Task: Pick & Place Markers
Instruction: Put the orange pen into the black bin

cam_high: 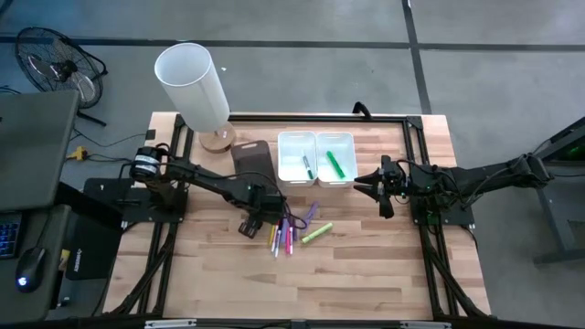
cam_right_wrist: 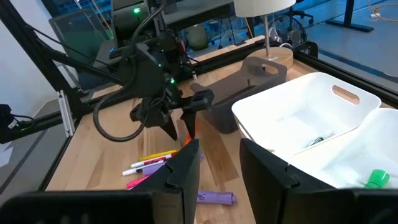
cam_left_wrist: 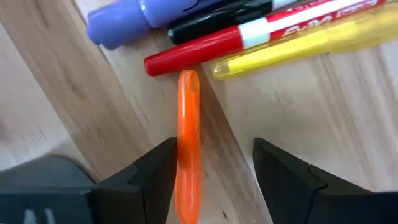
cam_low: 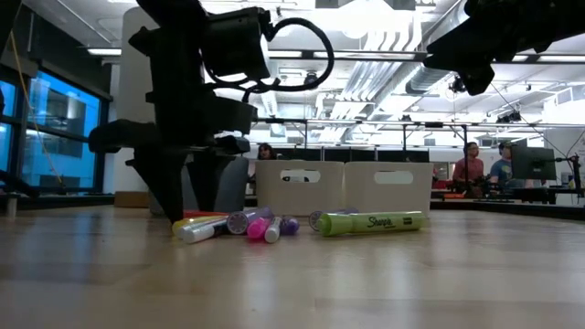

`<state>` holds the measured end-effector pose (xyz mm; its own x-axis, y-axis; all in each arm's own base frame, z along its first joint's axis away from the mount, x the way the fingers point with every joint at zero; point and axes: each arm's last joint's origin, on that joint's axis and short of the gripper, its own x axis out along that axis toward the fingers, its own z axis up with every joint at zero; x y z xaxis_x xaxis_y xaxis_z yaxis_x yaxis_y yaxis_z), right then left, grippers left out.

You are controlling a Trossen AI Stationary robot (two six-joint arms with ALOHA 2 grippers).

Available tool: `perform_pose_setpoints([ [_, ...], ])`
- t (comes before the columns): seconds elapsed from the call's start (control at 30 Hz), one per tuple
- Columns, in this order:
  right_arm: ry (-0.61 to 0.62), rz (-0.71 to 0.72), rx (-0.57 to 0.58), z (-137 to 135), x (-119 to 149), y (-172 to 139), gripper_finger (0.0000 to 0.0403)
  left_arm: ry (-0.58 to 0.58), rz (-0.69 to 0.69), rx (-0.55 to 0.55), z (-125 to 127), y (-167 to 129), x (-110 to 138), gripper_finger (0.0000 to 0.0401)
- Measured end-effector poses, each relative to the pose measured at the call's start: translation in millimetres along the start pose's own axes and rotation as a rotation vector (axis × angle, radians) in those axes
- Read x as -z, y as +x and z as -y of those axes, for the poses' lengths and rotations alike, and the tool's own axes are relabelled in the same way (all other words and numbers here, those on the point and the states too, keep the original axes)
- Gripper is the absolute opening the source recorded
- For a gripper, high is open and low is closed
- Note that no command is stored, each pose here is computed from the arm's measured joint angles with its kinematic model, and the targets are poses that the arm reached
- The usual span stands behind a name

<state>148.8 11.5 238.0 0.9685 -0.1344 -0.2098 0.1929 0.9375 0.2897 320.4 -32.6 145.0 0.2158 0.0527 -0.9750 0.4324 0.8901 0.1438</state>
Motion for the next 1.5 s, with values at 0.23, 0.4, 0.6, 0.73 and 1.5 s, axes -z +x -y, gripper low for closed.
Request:
perform_pose_setpoints([
  [0.23, 0.0, 0.0, 0.0, 0.0, 0.0, 0.0, 0.0103, 0.081, -0.011, -0.025, 4.6, -0.5, -1.6, 0.0201],
  [0.4, 0.0, 0.0, 0.0, 0.0, 0.0, 0.0, 0.0103, 0.175, -0.018, -0.003, 7.9, -0.6, -1.4, 0.0201],
  [0.6, 0.0, 0.0, 0.0, 0.0, 0.0, 0.0, 0.0103, 0.287, -0.022, 0.008, 15.7, -1.2, -3.1, 0.0201],
  [0.73, 0.0, 0.0, 0.0, 0.0, 0.0, 0.0, 0.0103, 0.29, -0.027, -0.008, 16.8, -1.4, -3.6, 0.0201],
  [1.5, 0.0, 0.0, 0.0, 0.0, 0.0, 0.0, 0.0103, 0.183, -0.036, 0.041, 26.9, -1.9, -3.4, 0.0083],
])
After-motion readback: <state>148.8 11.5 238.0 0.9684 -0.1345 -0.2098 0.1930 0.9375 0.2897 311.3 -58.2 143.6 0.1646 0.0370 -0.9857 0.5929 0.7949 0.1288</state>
